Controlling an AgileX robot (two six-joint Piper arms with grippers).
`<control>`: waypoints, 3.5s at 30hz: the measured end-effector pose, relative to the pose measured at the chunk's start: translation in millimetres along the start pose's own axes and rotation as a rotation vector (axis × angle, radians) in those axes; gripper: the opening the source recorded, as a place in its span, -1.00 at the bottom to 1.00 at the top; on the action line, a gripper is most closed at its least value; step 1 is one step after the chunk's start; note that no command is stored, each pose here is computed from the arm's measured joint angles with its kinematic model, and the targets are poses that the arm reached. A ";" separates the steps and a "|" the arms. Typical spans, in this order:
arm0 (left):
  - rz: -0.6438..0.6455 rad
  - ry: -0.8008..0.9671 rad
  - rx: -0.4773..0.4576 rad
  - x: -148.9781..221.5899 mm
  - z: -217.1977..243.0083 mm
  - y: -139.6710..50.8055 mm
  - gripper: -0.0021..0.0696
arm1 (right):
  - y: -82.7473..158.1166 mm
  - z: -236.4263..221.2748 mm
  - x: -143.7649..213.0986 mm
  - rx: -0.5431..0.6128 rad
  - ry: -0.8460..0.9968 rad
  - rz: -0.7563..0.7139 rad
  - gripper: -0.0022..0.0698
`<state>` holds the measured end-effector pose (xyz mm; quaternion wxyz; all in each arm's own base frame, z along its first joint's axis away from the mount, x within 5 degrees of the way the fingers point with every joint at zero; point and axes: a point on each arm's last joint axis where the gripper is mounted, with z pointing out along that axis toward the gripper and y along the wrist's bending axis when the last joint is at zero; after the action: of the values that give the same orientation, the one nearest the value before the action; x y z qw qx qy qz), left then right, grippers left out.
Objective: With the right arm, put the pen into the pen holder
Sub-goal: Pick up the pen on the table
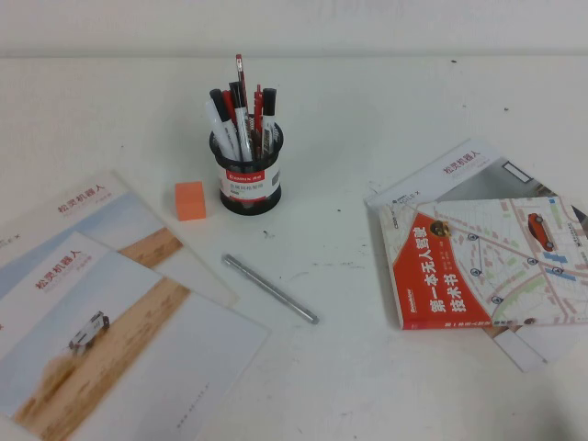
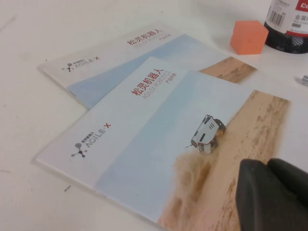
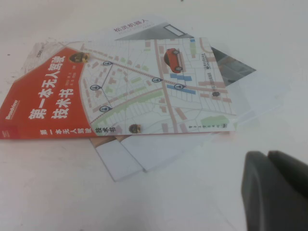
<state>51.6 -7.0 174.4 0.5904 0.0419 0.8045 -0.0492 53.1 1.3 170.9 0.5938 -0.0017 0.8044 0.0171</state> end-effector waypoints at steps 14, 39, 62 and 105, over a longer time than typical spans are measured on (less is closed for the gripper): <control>0.000 0.000 0.000 0.0 0.0 0.0 -0.94 | 0.0 0.0 0.0 0.000 0.000 0.000 -1.00; 0.000 0.000 0.000 0.0 0.0 0.0 -0.94 | 14.0 -3.4 -20.4 -0.240 -0.150 0.817 -1.00; 0.000 0.000 0.000 0.0 0.0 0.0 -0.94 | 29.9 -12.9 -107.3 -0.332 -0.080 0.441 -1.00; 0.000 0.000 0.000 0.0 0.0 0.0 -0.94 | 291.6 273.5 -139.7 -0.635 0.988 -0.761 0.17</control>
<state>51.6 -7.0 174.4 0.5904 0.0419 0.8045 -0.0492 348.9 298.4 231.4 0.0938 -0.4645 0.8797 0.0395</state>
